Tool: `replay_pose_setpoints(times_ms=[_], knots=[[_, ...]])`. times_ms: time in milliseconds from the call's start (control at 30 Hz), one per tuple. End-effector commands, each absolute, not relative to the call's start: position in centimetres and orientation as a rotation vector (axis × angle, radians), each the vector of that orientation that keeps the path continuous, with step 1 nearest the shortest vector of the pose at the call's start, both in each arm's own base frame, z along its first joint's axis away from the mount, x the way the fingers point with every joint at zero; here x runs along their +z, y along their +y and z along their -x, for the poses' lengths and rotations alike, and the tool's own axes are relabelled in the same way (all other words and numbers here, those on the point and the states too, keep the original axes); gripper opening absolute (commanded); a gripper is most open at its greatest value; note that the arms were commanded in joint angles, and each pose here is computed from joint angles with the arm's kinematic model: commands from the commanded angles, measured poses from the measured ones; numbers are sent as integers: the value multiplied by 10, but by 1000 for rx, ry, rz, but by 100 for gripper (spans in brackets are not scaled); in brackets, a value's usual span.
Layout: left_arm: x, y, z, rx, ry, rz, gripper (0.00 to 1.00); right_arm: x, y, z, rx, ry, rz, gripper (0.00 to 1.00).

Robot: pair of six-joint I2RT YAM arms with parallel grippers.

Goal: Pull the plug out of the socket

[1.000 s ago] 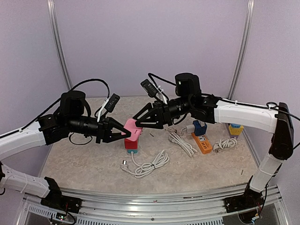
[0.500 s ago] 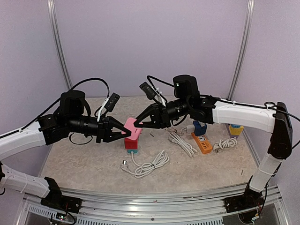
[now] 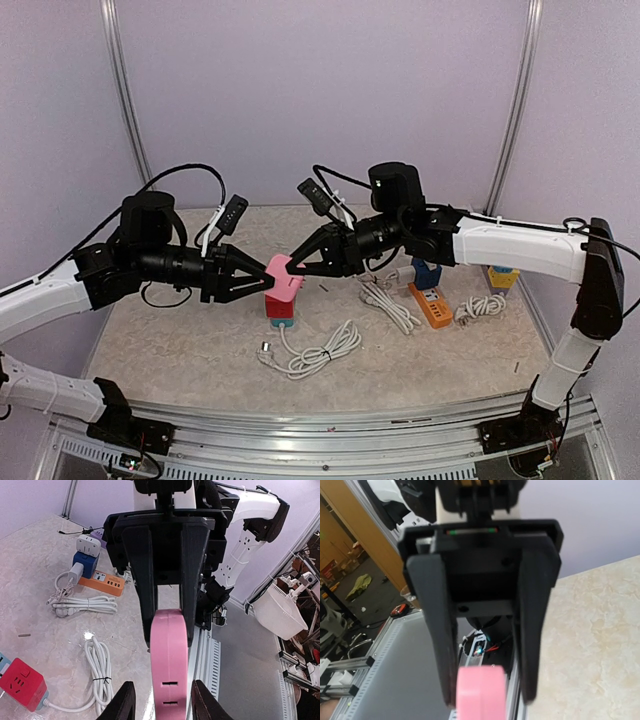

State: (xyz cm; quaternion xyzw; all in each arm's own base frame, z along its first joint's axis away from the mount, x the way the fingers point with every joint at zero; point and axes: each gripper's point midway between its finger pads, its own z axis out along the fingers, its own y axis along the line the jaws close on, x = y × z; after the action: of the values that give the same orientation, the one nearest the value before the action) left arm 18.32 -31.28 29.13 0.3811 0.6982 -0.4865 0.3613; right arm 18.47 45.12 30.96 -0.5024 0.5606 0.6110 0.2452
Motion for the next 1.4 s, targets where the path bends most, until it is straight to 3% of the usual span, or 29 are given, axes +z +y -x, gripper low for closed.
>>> replay_pose_setpoints(times_ms=[0, 100, 267, 300, 367, 400, 500, 733, 1067, 1367], knots=[[297, -309, -183, -1253, 1787, -976, 37, 307, 451, -181, 1672, 1536, 1376, 1], [297, -310, -182, -1261, 1784, -981, 30, 306, 451, -182, 1672, 1538, 1376, 1], [299, -310, -181, -1270, 1768, -990, 10, 307, 451, -184, 1671, 1543, 1367, 4], [300, -310, -182, -1270, 1765, -987, 6, 306, 450, -186, 1674, 1553, 1356, 13], [301, -309, -183, -1268, 1760, -979, 1, 307, 446, -197, 1670, 1578, 1308, 45], [302, -308, -184, -1263, 1760, -969, 0, 309, 442, -204, 1664, 1589, 1276, 55], [304, -302, -191, -1243, 1769, -917, 0, 311, 427, -226, 1624, 1638, 1160, 69], [308, -287, -212, -1163, 1790, -766, 0, 296, 417, -240, 1567, 1790, 1038, 70], [309, -289, -220, -1165, 1799, -715, 0, 299, 432, -233, 1669, 1799, 997, 61], [305, -292, -223, -1176, 1807, -709, 0, 298, 445, -223, 1689, 1785, 1032, 59]])
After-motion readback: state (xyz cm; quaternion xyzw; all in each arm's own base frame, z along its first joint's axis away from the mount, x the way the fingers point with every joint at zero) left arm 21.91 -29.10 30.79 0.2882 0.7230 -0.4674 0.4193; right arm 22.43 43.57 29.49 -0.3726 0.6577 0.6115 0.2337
